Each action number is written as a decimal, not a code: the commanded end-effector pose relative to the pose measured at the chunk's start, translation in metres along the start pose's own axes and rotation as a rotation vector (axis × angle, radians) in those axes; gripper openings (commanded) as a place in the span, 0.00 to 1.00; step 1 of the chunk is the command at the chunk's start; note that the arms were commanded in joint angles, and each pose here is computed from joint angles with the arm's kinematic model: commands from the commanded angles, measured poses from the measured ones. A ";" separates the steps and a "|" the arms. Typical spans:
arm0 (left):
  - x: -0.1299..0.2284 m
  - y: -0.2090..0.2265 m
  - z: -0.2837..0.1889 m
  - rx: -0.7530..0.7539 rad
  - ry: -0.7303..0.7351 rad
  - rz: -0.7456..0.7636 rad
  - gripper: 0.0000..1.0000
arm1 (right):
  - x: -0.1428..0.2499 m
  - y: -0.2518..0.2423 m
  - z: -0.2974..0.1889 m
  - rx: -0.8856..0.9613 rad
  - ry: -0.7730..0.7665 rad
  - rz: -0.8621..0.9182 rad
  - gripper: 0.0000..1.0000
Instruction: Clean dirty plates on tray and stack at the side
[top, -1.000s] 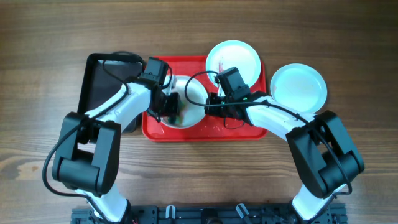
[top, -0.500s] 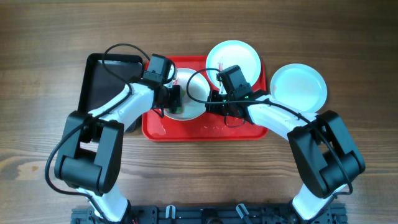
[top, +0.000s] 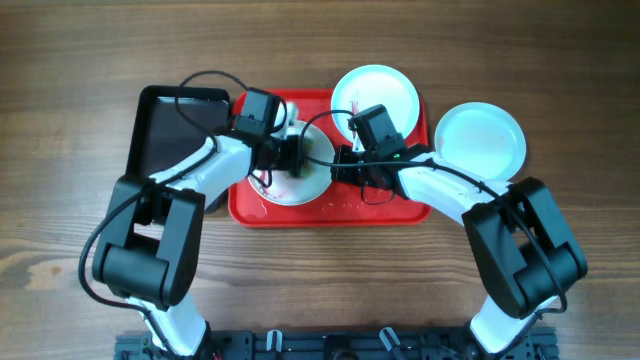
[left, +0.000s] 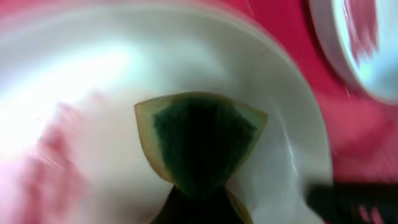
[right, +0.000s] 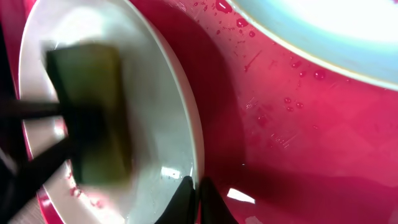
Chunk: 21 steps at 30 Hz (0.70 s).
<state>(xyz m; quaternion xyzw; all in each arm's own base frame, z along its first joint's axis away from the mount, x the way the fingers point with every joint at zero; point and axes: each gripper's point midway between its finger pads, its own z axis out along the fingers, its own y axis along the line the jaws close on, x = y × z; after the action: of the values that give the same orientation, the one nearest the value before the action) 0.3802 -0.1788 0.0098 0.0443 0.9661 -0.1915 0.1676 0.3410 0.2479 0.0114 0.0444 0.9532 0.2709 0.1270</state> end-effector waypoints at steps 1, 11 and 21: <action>-0.023 0.054 -0.001 -0.286 -0.135 -0.048 0.04 | 0.015 0.002 0.007 -0.010 0.057 -0.026 0.04; -0.008 0.090 -0.014 -0.496 -0.127 -0.164 0.04 | 0.015 0.002 0.007 -0.010 0.057 -0.026 0.04; 0.050 0.007 0.003 -0.004 0.202 -0.169 0.04 | 0.016 0.001 0.007 -0.009 0.060 -0.025 0.04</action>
<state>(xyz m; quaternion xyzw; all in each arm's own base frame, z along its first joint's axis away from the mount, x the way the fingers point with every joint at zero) 0.3818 -0.1290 0.0061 -0.0744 0.9810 -0.0688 0.1652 0.3322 0.2564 0.0119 0.0314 0.9524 0.2813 0.1132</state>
